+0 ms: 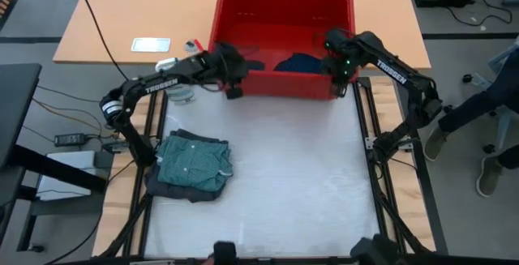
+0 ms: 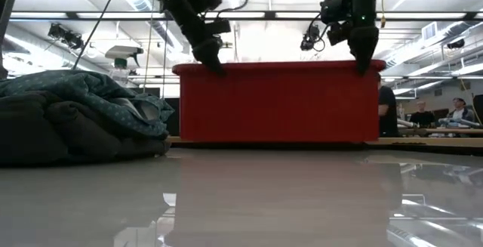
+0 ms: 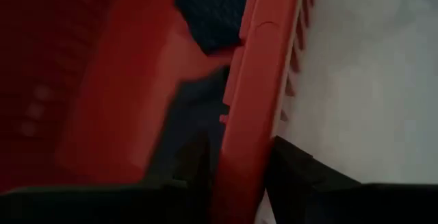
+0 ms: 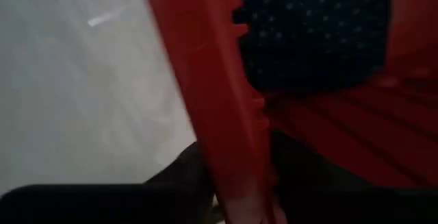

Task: Fold Laundry from Bin
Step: Adjust the red organizer bin on the table, then put the dark blue short on the table

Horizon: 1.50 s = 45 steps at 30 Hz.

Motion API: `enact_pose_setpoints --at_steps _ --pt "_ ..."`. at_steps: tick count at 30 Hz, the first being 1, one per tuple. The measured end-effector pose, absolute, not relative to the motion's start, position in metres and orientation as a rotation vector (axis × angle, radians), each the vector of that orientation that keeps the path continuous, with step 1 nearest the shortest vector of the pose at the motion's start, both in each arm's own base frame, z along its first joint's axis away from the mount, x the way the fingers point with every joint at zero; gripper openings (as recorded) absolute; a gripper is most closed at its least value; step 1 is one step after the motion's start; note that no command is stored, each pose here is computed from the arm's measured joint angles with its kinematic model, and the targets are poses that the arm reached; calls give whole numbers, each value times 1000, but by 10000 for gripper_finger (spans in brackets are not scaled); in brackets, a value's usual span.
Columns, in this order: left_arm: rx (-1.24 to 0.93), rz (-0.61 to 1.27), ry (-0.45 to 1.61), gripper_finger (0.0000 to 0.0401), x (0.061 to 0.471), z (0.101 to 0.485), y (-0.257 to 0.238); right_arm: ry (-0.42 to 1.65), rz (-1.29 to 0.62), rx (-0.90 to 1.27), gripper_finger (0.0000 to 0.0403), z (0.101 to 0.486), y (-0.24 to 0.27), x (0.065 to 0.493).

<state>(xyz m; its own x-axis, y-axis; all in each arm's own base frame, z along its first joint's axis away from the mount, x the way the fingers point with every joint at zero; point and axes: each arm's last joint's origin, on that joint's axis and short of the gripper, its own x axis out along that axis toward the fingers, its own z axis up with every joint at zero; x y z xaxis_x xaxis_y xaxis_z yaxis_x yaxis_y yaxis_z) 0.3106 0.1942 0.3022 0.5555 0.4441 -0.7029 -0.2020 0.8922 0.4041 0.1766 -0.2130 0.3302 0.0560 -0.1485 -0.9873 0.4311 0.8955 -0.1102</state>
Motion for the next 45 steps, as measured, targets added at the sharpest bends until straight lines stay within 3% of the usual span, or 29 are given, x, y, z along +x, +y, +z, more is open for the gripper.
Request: enact_pose_setpoints --at_steps 6,11,18,24,29,36,45 --pt "117 366 965 153 316 297 159 1419 -498 391 224 306 -188 172" --pt "7 362 972 199 317 297 143 1352 -549 388 260 306 -176 161" --pt "-25 378 887 231 306 322 131 1115 -489 497 255 343 -156 143" --pt "-34 436 618 233 294 359 142 887 -489 568 251 370 -145 137" --pt "-151 477 386 233 302 367 174 717 -534 563 251 384 -147 140" --pt "-226 484 239 233 333 335 217 633 -593 657 251 387 -151 144" --pt "-135 483 245 233 369 273 248 647 -677 741 251 379 -160 150"
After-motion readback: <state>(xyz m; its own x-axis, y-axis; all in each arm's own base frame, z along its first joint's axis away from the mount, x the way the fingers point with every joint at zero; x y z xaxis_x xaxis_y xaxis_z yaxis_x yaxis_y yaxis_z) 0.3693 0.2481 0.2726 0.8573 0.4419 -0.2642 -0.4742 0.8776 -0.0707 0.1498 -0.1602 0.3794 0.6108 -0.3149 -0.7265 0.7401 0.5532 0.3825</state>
